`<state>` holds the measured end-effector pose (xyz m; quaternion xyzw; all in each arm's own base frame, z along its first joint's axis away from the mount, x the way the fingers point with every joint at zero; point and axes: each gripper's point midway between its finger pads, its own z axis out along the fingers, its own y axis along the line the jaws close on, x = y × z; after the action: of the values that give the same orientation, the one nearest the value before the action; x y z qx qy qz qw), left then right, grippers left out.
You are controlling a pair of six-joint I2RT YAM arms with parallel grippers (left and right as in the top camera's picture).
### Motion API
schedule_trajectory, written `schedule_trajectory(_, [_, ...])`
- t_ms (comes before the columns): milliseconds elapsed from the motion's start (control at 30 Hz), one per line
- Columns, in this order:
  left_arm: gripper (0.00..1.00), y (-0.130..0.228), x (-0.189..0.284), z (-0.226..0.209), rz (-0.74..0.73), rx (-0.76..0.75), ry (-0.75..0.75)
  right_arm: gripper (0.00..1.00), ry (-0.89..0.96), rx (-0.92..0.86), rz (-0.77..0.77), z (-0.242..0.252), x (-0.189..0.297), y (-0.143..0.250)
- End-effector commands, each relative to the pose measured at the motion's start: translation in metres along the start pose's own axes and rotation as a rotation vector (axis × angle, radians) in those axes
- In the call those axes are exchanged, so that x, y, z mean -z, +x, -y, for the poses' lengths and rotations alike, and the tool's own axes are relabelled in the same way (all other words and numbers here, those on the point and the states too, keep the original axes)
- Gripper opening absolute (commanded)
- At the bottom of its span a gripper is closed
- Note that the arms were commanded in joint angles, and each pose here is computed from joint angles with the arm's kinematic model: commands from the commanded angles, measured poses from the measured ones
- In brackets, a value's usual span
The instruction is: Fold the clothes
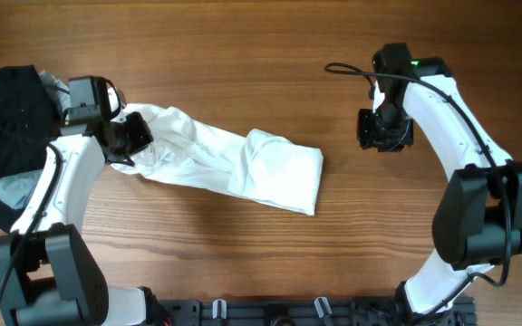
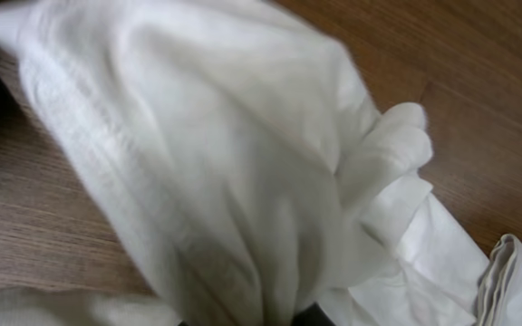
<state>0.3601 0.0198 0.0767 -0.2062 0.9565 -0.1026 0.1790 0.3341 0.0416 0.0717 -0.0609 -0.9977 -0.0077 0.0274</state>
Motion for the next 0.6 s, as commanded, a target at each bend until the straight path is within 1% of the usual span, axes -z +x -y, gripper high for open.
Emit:
schedule_trajectory(0, [0.1, -0.008, 0.015, 0.022, -0.001, -0.05, 0.002, 0.35, 0.0, 0.017, 0.044, 0.003, 0.014, -0.006])
schedule_trajectory(167, [0.1, 0.016, 0.027, 0.079, -0.061, -0.199, 0.044, 0.36, -0.001, 0.016, 0.045, 0.003, 0.014, -0.006])
schedule_trajectory(200, [0.1, 0.026, 0.028, 0.097, -0.071, -0.246, 0.062, 0.36, -0.001, 0.017, 0.044, 0.003, 0.014, -0.006])
schedule_trajectory(267, [0.11, 0.047, 0.027, 0.123, -0.091, -0.292, 0.08, 0.36, 0.0, 0.017, 0.042, 0.003, 0.013, -0.005])
schedule_trajectory(433, [0.12, 0.096, 0.02, 0.168, -0.145, -0.429, 0.101, 0.37, -0.011, 0.018, 0.039, 0.001, 0.013, -0.005])
schedule_trajectory(567, [0.12, 0.129, 0.012, 0.187, -0.198, -0.478, 0.106, 0.37, -0.011, 0.027, 0.039, 0.001, 0.013, -0.005])
